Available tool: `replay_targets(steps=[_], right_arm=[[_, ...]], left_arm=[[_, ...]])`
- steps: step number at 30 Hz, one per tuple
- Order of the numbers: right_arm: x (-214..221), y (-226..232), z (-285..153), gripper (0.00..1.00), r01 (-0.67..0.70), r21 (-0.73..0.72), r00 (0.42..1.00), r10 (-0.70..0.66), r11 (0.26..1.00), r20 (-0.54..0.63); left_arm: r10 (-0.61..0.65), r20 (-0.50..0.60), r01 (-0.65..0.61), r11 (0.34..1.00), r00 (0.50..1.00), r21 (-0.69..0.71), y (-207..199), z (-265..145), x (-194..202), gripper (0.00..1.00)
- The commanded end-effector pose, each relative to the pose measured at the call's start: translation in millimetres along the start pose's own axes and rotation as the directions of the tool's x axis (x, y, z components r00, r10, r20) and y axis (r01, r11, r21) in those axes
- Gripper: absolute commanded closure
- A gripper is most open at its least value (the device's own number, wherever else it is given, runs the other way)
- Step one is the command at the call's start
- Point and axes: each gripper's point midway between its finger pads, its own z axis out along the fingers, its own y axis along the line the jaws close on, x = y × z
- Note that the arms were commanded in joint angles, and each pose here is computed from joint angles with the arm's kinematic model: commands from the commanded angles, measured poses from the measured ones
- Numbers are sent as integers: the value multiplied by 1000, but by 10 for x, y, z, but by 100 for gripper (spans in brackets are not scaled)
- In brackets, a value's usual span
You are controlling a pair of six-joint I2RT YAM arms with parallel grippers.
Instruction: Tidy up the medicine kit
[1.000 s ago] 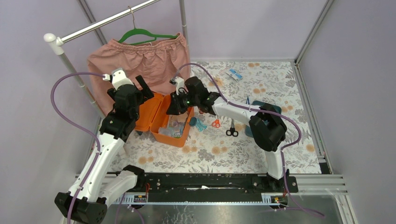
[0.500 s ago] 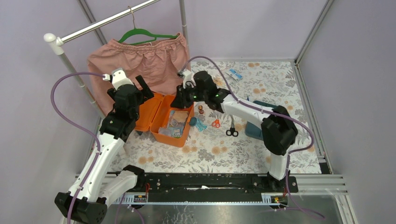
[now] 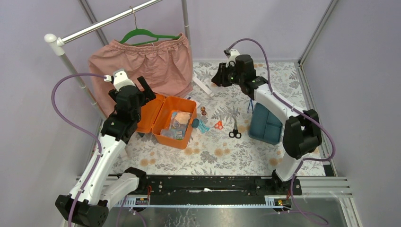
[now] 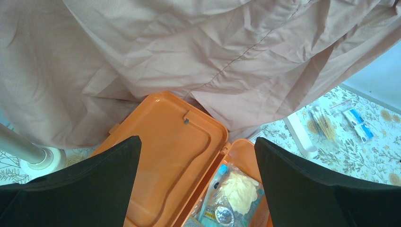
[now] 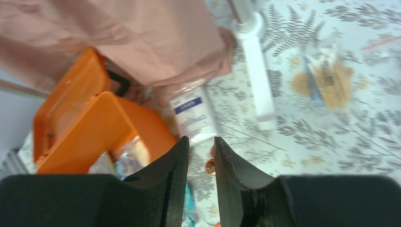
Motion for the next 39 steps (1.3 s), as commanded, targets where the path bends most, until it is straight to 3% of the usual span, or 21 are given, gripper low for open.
replay_targets(steps=[1, 6, 12, 22, 39], right_arm=[[-25, -540, 56, 65, 64, 155, 994, -48, 986, -102], [7, -1157, 229, 63, 128, 287, 970, -60, 949, -235], [110, -1576, 481, 57, 152, 317, 954, -54, 936, -296], [316, -2009, 806, 45, 246, 328, 923, -117, 912, -367], [784, -2382, 988, 43, 288, 340, 876, -102, 895, -472]], left_arm=[[-12, 9, 12, 1000, 1000, 5, -25, 7, -11, 1], [-16, 11, 16, 1000, 1000, 9, -23, 4, -21, 1], [-18, 10, 17, 1000, 1000, 19, -38, -3, -19, 1], [-16, 9, 16, 1000, 1000, 22, -40, -3, -12, 1], [-11, 6, 11, 1000, 1000, 20, -41, 11, -1, 1]])
